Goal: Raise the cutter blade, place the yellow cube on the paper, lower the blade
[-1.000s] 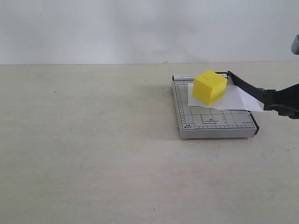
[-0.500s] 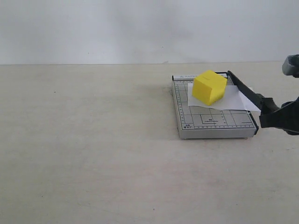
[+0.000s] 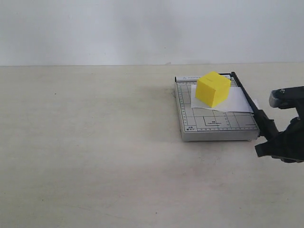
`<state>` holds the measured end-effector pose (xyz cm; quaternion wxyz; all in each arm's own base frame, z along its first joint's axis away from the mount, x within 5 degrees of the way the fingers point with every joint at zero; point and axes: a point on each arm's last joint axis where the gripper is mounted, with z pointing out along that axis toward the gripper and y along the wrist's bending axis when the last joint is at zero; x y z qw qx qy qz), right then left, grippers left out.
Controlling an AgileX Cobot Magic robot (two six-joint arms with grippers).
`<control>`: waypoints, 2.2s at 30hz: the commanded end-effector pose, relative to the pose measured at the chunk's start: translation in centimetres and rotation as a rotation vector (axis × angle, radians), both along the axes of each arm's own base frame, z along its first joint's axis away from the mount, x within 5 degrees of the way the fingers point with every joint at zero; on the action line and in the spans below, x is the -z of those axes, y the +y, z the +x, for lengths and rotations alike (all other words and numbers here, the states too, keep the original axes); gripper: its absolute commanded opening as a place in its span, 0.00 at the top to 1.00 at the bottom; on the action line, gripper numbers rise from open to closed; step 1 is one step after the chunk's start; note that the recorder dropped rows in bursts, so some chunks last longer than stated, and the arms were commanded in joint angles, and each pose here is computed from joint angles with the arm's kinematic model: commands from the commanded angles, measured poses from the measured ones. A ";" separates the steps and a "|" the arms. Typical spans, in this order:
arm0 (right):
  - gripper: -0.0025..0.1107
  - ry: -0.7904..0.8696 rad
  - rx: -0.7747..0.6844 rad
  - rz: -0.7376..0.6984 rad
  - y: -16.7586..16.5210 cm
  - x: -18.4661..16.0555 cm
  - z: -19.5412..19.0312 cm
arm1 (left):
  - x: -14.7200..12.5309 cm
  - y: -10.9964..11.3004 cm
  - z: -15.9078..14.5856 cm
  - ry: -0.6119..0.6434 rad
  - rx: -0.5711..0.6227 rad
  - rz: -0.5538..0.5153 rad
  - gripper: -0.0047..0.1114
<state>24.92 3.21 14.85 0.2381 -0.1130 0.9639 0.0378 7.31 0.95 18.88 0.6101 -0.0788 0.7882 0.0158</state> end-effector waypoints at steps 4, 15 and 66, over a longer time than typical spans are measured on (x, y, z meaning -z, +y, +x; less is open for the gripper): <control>0.98 0.161 -0.074 0.016 1.2 1.9 -1.4 | 0.0 0.0 0.0 -0.018 0.001 -0.016 0.92; 0.85 0.148 -0.046 0.023 1.2 1.8 -1.3 | 0.0 0.0 0.0 -0.016 0.001 -0.016 0.92; 0.98 -1.147 0.102 0.201 -2.5 -16.3 -19.7 | 0.0 -0.1 0.0 -0.020 0.002 -0.016 0.92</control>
